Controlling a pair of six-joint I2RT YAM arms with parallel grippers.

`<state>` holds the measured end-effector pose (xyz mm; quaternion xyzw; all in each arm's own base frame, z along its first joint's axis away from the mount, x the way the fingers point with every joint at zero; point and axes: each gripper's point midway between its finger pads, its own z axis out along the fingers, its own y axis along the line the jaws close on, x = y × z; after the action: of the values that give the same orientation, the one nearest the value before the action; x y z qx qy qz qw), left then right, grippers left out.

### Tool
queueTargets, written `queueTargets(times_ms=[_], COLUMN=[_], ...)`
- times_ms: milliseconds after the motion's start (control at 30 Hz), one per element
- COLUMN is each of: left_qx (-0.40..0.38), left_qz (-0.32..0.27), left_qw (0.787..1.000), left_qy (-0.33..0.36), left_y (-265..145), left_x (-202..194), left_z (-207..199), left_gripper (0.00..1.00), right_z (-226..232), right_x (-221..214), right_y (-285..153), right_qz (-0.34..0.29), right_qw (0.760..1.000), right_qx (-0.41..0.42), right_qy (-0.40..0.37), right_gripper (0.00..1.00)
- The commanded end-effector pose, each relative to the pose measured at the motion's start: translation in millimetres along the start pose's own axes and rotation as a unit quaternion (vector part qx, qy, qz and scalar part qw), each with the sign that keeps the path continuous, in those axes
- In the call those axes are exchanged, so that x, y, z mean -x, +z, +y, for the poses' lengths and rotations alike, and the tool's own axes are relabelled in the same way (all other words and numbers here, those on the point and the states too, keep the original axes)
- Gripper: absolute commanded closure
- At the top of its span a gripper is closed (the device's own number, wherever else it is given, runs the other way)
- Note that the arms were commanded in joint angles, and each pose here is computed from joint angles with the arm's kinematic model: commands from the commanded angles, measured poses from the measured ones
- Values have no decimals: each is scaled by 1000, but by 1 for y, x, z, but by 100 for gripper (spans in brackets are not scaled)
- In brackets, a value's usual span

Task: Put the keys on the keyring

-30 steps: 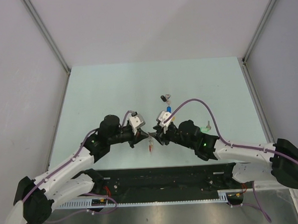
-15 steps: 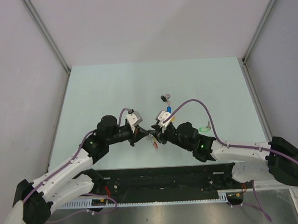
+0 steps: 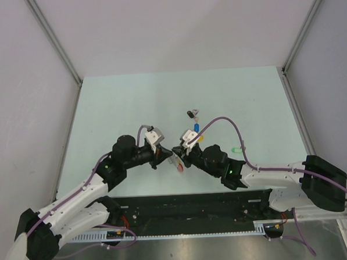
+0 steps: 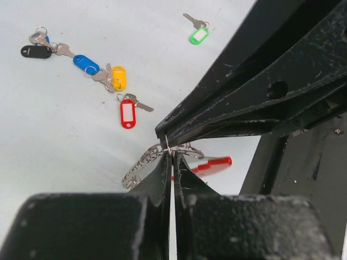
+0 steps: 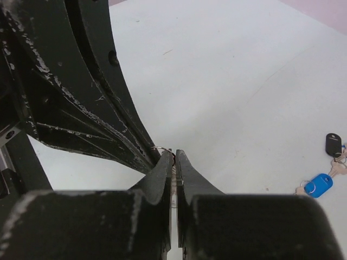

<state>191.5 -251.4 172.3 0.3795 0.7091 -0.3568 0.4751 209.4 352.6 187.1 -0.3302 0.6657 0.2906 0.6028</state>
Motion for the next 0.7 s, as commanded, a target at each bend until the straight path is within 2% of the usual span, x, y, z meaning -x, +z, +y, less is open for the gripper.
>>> queueTargets(times_ms=[0,100,200,300,333,400,433,533,667], left_qx=[-36,-35,-31,-19,-14,-6,-6,2,5], left_qz=[-62,-62,-60,-56,-54,-52,-48,-46,-49], left_qw=[997,997,998,998,998,998,998,998,996], left_qy=[13,13,14,16,17,25,28,47,73], left_y=[-3,-3,-3,-4,-4,-5,-5,-8,-10], left_x=[33,33,32,30,30,29,28,29,31], left_z=[-17,-17,-16,-12,-10,-7,-7,-4,-3], left_gripper=[100,98,95,78,67,58,49,37,35], right_z=[-21,-28,-22,-14,-12,-10,-10,-9,-6], right_x=[3,3,5,11,12,14,15,18,21], right_y=[3,1,1,0,1,-1,-1,-3,-8], right_qz=[-14,-15,-17,-26,-26,-28,-28,-29,-28], right_qw=[998,996,998,999,999,999,999,999,1000], right_qx=[-64,-86,-67,-41,-37,-27,-26,-13,8], right_qy=[6,11,10,7,6,5,5,4,-8], right_gripper=[100,100,100,100,100,100,100,100,100])
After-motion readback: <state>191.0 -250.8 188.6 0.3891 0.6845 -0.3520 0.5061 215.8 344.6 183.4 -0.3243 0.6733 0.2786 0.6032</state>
